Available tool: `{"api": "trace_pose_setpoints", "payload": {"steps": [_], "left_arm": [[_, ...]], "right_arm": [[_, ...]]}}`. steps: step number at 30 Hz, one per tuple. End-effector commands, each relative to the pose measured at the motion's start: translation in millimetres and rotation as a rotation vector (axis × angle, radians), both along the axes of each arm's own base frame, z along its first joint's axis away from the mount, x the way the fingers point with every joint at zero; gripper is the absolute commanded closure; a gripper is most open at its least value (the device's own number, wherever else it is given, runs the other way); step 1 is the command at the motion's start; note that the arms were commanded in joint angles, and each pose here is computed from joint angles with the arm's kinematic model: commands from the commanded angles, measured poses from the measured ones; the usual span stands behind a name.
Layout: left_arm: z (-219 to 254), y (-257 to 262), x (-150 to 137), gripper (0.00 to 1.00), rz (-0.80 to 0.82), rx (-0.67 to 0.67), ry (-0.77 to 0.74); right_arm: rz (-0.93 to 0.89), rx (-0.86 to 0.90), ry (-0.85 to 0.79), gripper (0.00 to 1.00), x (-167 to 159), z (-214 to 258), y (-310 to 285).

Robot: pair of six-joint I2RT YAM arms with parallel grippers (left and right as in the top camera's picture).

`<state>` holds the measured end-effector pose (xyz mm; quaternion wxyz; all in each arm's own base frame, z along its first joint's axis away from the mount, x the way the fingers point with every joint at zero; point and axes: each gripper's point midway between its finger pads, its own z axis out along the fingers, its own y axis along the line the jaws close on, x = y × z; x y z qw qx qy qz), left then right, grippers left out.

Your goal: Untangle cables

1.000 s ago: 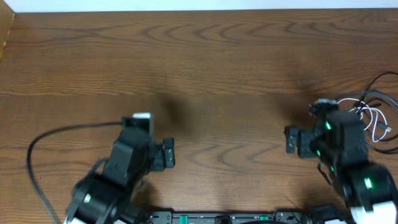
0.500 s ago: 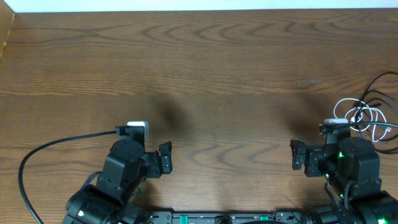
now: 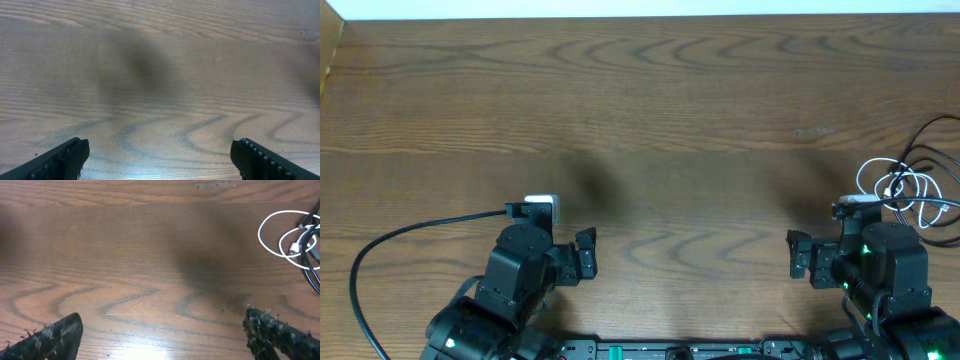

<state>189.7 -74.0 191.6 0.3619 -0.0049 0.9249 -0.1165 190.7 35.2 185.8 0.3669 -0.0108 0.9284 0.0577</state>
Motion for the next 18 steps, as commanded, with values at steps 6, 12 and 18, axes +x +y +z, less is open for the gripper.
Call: {"api": "trace_pose_setpoints", "payload": {"steps": [6,12,18], "left_arm": [[0.9,1.4,0.7,0.04,-0.002,0.014,-0.011],[0.9,1.5,0.7,0.04,-0.002,0.014,-0.012],[0.9,1.4,0.7,0.04,-0.002,0.014,-0.011]], "right_arm": [[-0.021,-0.019,-0.022,0.01,-11.7,-2.4,-8.1],[-0.107,-0.007,-0.172,0.01,-11.6,-2.1,-24.5],[-0.134,0.019,-0.372,0.01,-6.6,10.1,-29.6]]}}
